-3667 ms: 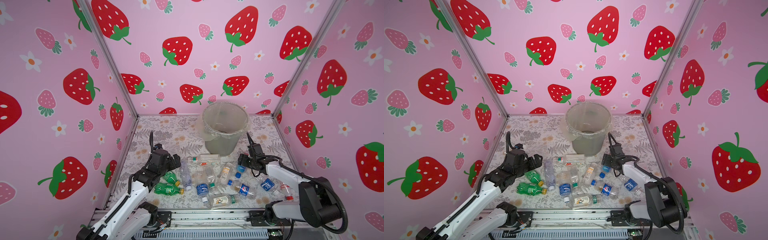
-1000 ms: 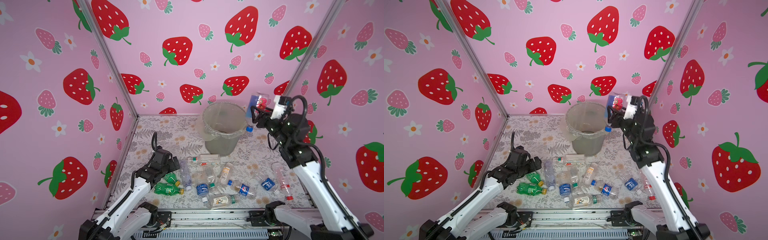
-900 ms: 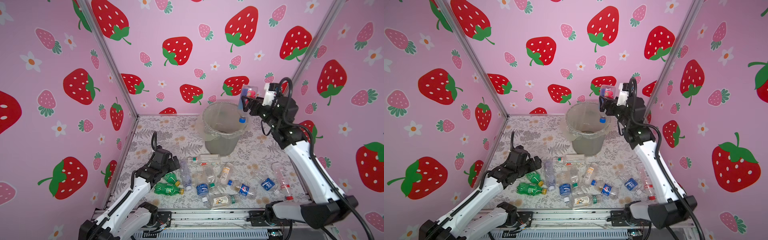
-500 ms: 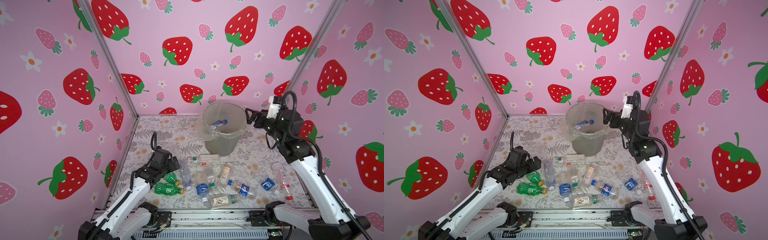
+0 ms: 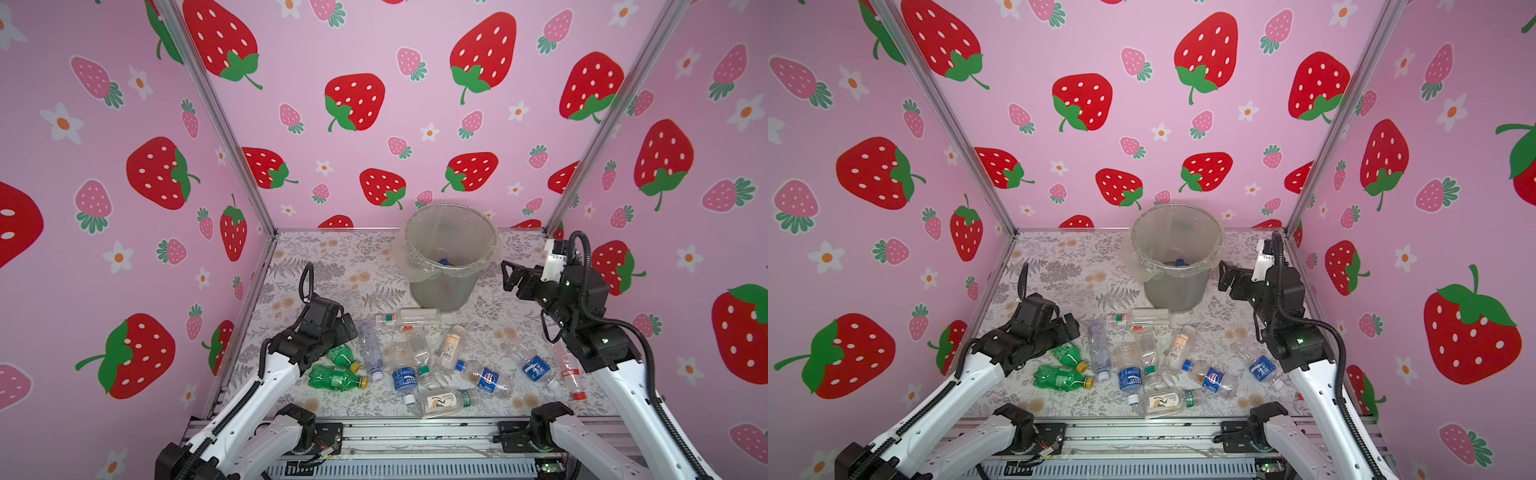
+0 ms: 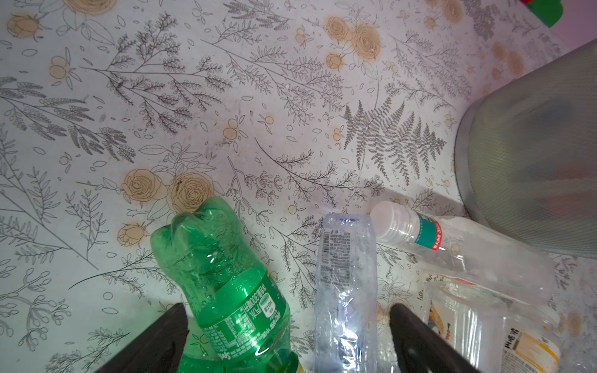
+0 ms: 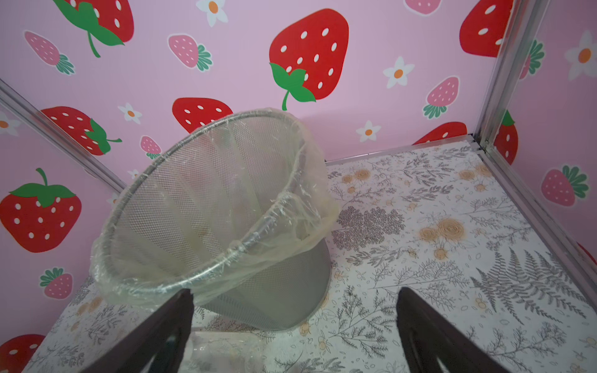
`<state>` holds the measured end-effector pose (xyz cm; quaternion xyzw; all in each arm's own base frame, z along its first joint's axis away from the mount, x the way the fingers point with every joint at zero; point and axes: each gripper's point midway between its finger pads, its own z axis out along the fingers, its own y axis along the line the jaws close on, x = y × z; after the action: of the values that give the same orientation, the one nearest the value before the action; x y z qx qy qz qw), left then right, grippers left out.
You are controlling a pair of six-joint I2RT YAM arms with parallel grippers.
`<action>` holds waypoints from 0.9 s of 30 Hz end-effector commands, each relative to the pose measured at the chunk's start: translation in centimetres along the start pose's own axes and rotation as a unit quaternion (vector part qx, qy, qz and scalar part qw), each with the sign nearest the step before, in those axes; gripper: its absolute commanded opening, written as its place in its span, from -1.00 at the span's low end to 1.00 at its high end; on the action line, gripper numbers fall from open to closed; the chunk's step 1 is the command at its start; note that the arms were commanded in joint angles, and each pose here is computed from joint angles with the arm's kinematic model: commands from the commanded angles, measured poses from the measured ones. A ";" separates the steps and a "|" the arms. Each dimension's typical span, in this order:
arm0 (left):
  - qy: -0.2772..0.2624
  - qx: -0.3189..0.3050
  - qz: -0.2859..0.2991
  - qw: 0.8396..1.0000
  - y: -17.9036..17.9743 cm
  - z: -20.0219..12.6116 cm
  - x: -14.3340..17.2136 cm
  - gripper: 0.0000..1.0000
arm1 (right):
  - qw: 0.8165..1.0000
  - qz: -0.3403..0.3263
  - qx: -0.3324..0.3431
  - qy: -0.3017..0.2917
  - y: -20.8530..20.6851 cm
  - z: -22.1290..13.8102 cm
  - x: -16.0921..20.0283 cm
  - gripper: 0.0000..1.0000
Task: Throw the plastic bottles in the bin
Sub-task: Pick up the plastic bottle from the middle-left of the table.
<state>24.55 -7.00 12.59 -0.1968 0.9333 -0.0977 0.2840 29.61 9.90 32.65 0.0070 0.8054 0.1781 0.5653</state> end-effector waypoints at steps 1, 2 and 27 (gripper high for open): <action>-0.005 -0.038 -0.028 0.999 1.0 -0.9 -0.7 0.98 | 1.000 0.007 0.010 0.028 -0.9 -0.2 2.3 0.99; -0.003 -0.047 -0.030 0.998 1.2 -0.9 -0.6 0.98 | 0.999 0.005 0.005 0.034 -0.9 -0.2 2.9 0.99; 0.057 -0.082 -0.073 0.992 2.8 3.0 0.3 0.98 | 0.995 -0.008 -0.017 0.100 -2.0 -0.8 10.0 0.99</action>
<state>24.84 -4.71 8.91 -0.2790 0.9373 -0.0448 0.2040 25.93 9.53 23.11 -0.0200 0.8582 0.1717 0.4834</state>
